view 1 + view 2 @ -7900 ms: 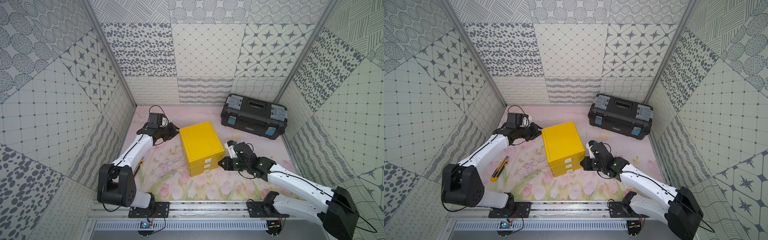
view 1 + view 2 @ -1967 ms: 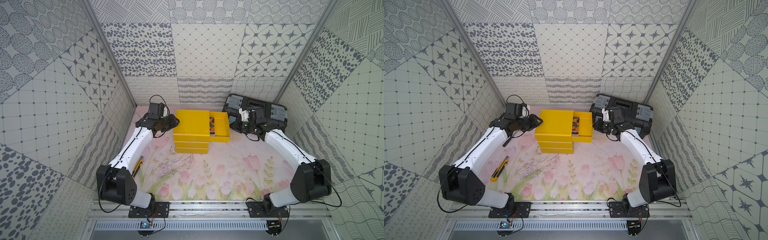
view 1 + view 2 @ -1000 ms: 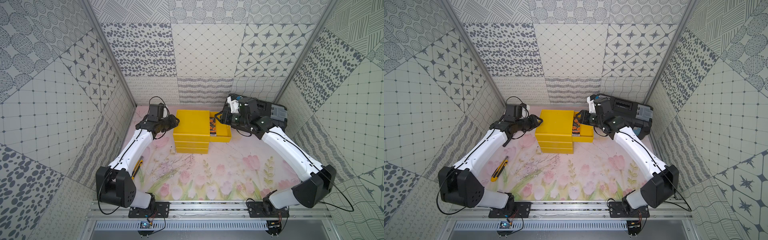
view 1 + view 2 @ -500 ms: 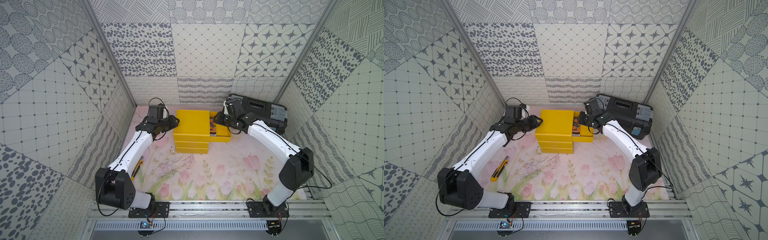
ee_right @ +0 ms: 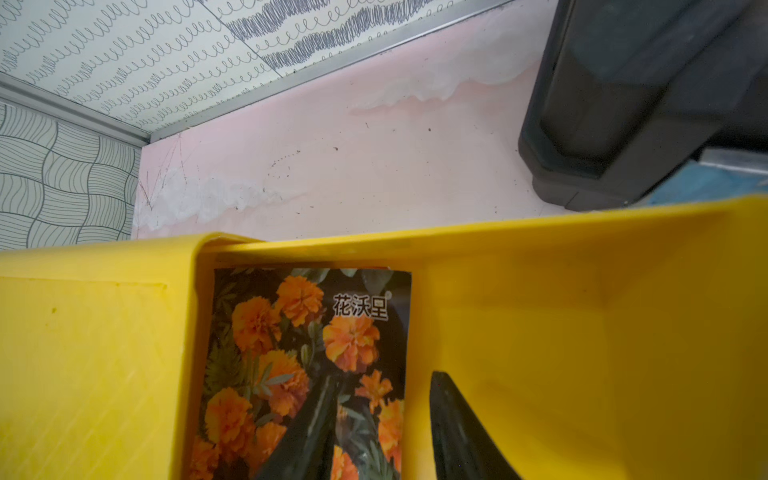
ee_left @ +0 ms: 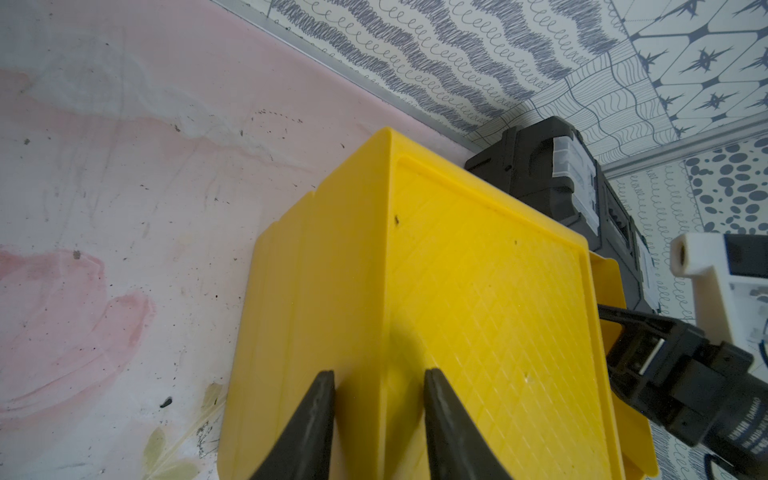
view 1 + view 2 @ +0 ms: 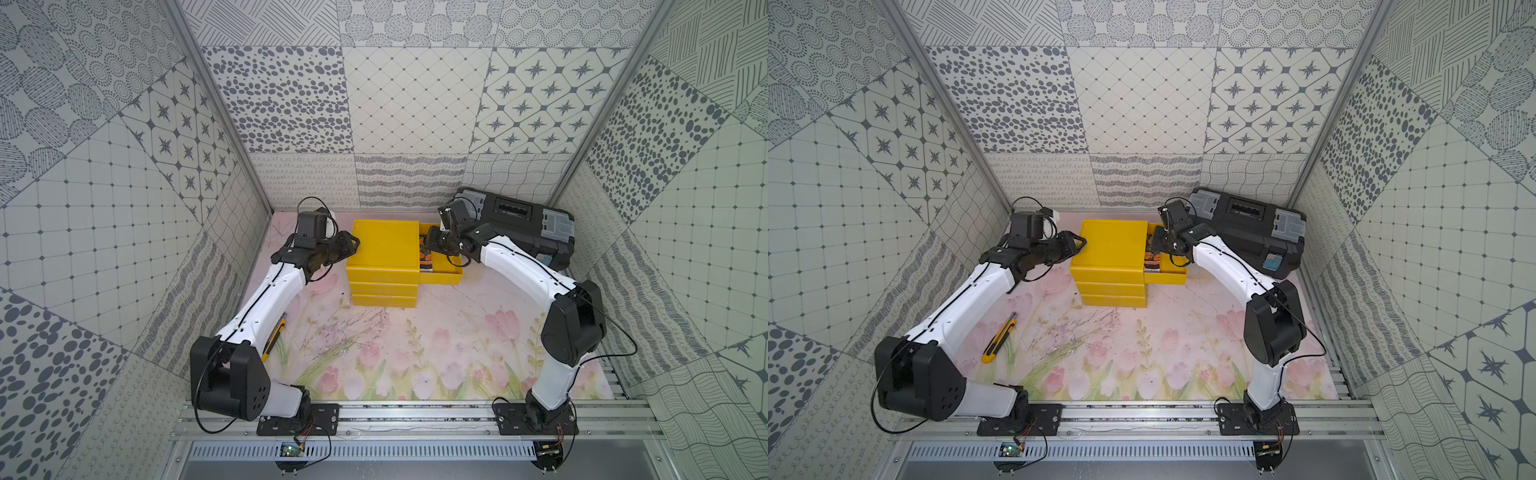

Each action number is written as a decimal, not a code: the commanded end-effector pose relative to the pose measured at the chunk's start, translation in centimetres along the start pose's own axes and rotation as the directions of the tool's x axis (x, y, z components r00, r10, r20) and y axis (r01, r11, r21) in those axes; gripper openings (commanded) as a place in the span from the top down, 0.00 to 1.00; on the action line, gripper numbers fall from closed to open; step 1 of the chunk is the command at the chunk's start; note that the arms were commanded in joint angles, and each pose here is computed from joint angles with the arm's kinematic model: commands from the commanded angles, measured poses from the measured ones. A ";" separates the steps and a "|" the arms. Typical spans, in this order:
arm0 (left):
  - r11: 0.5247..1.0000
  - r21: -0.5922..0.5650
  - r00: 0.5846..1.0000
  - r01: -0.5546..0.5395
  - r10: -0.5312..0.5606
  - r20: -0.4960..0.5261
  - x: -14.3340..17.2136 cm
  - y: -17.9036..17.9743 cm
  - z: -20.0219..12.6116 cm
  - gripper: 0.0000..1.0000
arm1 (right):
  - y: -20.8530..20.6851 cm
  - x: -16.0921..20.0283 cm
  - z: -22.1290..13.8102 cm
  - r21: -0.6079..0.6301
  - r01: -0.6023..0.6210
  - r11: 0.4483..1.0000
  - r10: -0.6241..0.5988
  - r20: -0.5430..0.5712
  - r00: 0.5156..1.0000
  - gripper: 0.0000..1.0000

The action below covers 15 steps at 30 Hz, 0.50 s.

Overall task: Take the seed bags out of the drawer
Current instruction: Pick up the seed packet from the drawer.

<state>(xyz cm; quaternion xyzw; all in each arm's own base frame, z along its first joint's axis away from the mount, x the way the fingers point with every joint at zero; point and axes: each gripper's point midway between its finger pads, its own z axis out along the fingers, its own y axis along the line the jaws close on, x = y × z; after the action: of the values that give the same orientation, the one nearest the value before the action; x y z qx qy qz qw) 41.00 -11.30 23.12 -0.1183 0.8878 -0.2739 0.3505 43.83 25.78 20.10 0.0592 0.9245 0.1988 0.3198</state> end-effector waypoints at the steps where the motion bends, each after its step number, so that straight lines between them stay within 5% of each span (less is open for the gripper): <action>1: 0.991 -0.122 0.962 0.059 -0.089 -0.257 6.8 3.2 -0.3 0.63 | 0.5 -0.6 0.5 -0.002 -0.004 1.000 0.004 0.019 1.000 0.60; 8: 0.991 -0.122 0.961 0.060 -0.091 -0.260 6.8 3.2 -0.2 0.63 | 0.8 -0.2 1.0 -0.016 -0.002 1.000 0.002 0.006 1.000 0.68; 15: 0.989 -0.133 0.960 0.063 -0.097 -0.264 7.0 3.5 -0.1 0.63 | 1.6 -0.4 0.7 -0.062 -0.016 0.998 0.016 0.014 1.000 0.88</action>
<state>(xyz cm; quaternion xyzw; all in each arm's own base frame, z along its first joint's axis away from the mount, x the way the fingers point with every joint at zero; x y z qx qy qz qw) 40.97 -11.32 23.06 -0.1177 0.8875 -0.2746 0.3507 44.11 26.30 19.13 0.0611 0.9262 0.2044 0.3109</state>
